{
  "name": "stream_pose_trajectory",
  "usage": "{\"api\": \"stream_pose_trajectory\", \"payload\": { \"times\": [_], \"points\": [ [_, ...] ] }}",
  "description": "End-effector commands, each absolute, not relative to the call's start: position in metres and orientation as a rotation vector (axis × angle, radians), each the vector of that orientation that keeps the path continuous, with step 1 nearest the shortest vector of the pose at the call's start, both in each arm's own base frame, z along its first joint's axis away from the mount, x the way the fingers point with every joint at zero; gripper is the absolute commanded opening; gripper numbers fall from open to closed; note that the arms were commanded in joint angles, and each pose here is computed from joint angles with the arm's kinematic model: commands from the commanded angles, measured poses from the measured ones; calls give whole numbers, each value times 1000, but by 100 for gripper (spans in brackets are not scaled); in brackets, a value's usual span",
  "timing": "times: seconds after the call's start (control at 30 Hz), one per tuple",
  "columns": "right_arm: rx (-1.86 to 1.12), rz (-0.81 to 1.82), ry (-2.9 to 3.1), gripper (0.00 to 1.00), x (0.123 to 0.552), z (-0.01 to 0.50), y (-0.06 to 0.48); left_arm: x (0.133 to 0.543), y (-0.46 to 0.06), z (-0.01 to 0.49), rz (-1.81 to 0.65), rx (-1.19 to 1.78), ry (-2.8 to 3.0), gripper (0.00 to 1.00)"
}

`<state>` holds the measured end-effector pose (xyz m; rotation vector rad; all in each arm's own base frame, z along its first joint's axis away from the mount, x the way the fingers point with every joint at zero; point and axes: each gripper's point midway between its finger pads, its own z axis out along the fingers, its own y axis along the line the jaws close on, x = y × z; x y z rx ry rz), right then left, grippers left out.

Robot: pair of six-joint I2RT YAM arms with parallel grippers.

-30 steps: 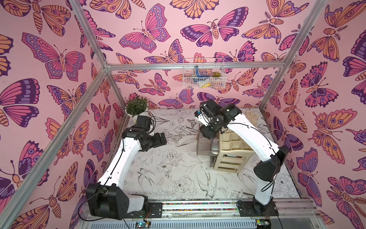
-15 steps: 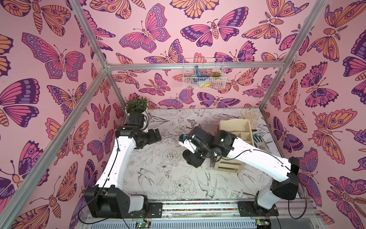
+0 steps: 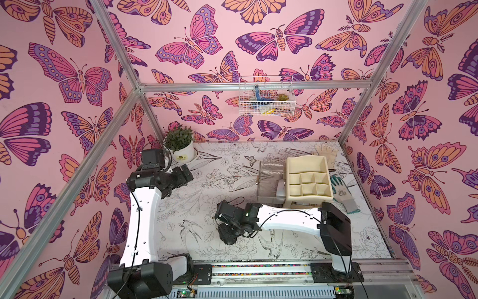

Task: Take the mice out of the drawer
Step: Place the mouse at the center of the board, then adjust the mouse in the drawer.

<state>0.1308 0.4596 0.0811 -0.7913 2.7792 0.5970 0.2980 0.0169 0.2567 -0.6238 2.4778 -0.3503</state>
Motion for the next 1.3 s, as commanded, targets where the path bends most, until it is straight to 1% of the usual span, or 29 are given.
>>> {"api": "stream_pose_trajectory", "payload": {
  "times": [0.0,0.23,0.37,0.4,0.43,0.53,0.57,0.63,0.73,0.83,0.93,1.03,1.1,1.17,1.27],
  "points": [
    [-649,684,2801,50,127,76,486,290,13,248,-390,-653,2505,100],
    [-573,530,2855,52,129,42,484,287,6,247,-439,-642,2490,100],
    [-536,512,2866,59,129,36,482,285,5,247,-447,-637,2484,99],
    [-533,516,2863,64,130,38,483,285,4,247,-451,-636,2485,100],
    [-533,525,2858,72,130,40,483,285,4,246,-454,-635,2487,99],
    [-545,580,2837,86,128,51,486,286,3,247,-462,-632,2484,100],
    [-551,589,2825,90,129,58,485,286,3,248,-464,-629,2483,99],
    [-549,576,2786,92,136,79,476,287,2,251,-468,-621,2477,100],
    [-524,504,2661,93,162,131,446,290,2,257,-471,-611,2466,100],
    [-545,511,2474,94,190,208,420,293,-1,259,-496,-600,2464,100],
    [-537,516,2314,96,217,289,389,299,-11,259,-570,-550,2478,100],
    [-463,497,2212,96,247,350,343,305,-41,259,-614,-378,2518,100],
    [-384,465,2169,96,269,377,304,307,-69,256,-613,-236,2565,100],
    [-304,423,2143,98,288,392,266,312,-99,251,-629,-122,2612,100],
    [-140,310,2167,98,318,393,193,313,-148,254,-649,78,2641,99]
  ]
}}
